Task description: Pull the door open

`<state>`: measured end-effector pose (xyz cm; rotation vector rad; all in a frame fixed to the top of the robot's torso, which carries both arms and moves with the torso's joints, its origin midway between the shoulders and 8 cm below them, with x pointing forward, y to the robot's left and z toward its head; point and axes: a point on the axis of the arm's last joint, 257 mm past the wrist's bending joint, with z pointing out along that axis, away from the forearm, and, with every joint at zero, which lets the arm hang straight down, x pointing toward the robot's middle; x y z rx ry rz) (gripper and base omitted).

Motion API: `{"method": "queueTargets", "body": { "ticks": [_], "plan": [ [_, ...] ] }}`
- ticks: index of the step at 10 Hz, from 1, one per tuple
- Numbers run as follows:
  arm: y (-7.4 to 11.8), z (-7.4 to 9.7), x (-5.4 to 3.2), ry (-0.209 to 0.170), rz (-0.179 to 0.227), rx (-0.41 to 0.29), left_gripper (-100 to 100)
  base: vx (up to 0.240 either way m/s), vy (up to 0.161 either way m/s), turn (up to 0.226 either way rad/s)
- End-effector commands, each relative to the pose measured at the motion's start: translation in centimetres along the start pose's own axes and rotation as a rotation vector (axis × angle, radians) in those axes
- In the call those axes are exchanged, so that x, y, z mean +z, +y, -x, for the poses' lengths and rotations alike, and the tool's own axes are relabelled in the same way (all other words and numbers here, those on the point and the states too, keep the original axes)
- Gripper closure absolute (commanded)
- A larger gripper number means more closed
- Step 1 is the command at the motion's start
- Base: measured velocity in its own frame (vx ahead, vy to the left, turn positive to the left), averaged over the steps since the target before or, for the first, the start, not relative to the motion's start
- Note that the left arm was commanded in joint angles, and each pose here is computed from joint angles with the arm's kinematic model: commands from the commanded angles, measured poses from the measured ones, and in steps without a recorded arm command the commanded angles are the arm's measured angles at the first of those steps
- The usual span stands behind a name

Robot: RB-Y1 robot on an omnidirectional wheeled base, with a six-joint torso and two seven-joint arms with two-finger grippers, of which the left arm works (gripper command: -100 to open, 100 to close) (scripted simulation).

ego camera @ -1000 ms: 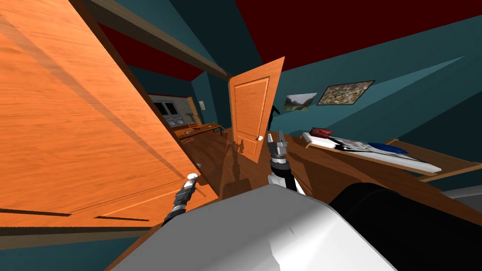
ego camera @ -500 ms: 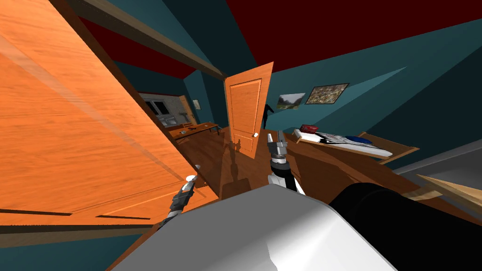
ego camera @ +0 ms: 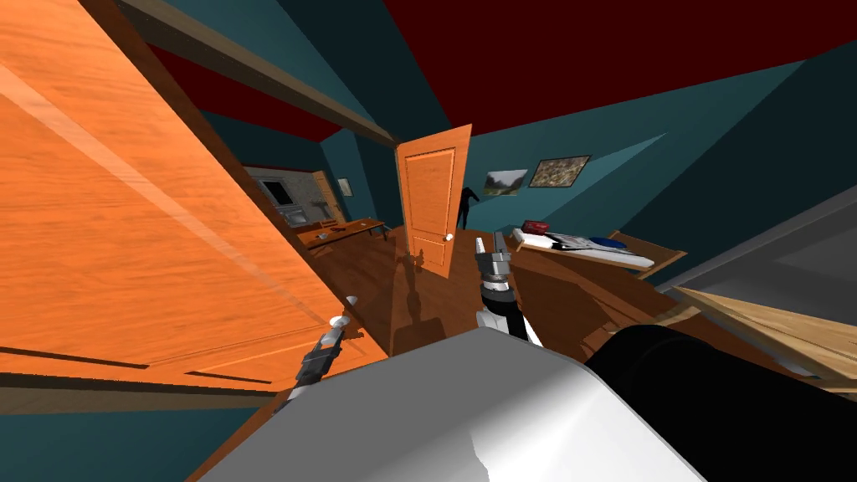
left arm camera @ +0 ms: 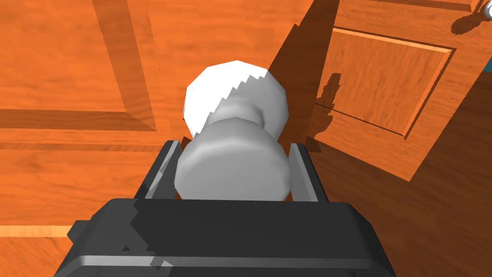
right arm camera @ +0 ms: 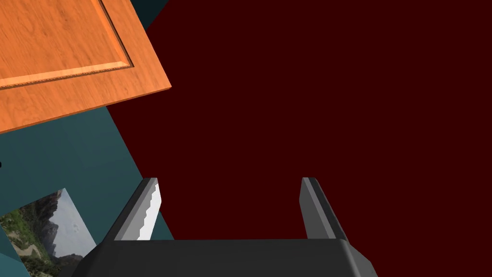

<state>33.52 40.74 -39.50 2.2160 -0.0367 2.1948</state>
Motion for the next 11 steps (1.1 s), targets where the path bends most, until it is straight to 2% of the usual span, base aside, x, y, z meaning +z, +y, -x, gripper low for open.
{"method": "queueTargets", "body": {
  "ticks": [1, 9, 10, 11],
  "plan": [
    [-0.1, 0.0, -0.45, 0.002, 0.007, 0.0, 100, -0.119, 0.041, -0.117],
    [-0.5, -0.2, -3.21, 0.009, 0.055, 0.0, 100, -0.192, 0.065, -0.146],
    [-0.6, -0.3, -3.47, 0.009, 0.059, 0.0, 100, -0.191, 0.07, -0.128],
    [-0.4, -0.1, -3.22, 0.004, 0.057, 0.0, 100, -0.085, 0.03, -0.031]
  ]
}}
